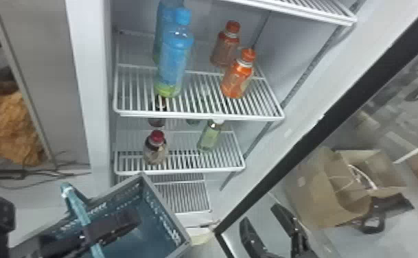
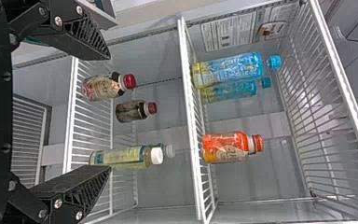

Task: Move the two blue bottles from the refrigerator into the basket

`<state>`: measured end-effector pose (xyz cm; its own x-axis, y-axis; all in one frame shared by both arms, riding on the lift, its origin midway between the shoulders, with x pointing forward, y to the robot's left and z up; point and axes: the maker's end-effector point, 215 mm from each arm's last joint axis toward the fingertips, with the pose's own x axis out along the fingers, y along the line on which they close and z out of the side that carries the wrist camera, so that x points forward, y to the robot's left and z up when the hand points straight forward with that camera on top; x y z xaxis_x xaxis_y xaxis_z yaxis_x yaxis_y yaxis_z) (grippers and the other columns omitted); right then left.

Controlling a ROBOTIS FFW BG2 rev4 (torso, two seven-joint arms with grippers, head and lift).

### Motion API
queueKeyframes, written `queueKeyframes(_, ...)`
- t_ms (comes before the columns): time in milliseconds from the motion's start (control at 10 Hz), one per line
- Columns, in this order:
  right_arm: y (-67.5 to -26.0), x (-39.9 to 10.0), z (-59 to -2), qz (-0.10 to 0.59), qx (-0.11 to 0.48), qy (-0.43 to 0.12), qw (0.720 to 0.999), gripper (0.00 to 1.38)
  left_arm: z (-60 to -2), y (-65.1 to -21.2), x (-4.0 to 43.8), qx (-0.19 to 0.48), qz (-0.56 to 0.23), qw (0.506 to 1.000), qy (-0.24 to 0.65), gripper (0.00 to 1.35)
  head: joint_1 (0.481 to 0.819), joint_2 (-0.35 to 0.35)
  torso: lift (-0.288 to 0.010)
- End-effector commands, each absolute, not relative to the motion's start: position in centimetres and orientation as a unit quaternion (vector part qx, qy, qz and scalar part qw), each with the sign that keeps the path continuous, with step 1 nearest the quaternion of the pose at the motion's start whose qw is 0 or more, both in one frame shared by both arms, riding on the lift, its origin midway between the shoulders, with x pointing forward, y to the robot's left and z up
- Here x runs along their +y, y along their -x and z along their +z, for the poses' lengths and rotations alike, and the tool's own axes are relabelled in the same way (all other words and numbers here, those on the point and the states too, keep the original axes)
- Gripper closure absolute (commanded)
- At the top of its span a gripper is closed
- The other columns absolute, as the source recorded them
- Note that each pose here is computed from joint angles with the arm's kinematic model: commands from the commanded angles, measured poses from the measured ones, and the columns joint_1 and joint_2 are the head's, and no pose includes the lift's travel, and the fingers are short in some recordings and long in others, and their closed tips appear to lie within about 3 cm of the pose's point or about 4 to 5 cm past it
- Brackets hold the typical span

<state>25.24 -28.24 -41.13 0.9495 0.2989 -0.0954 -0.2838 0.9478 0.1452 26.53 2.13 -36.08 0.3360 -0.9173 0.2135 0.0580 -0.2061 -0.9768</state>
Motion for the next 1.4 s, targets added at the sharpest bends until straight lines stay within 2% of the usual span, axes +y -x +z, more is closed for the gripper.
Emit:
queueKeyframes(0, -25.2, -28.3, -41.0, 0.147, 0.056, -0.063, 0.986, 0.22, -36.1, -26.5, 2.1, 0.344, -0.462, 0.527, 0.625, 1.2, 0.695, -0.35, -0.01)
queueKeyframes(800, -25.7, -27.8, -40.0, 0.156, 0.049, -0.047, 0.985, 0.22, -36.0, -26.5, 2.1, 0.344, -0.462, 0.526, 0.626, 1.2, 0.695, -0.35, -0.01)
queueKeyframes(1000, -27.1, -27.5, -39.0, 0.161, 0.034, -0.04, 0.986, 0.22, -36.0, -26.5, 2.2, 0.343, -0.461, 0.527, 0.626, 1.2, 0.695, -0.35, -0.01)
queueKeyframes(1200, -28.9, -26.5, -37.0, 0.188, 0.024, -0.001, 0.982, 0.22, -36.0, -26.5, 2.2, 0.343, -0.461, 0.527, 0.626, 1.2, 0.695, -0.35, -0.01)
queueKeyframes(1300, -29.4, -26.4, -36.7, 0.188, 0.021, -0.009, 0.982, 0.21, -36.0, -26.5, 2.2, 0.343, -0.461, 0.527, 0.626, 1.2, 0.695, -0.35, -0.01)
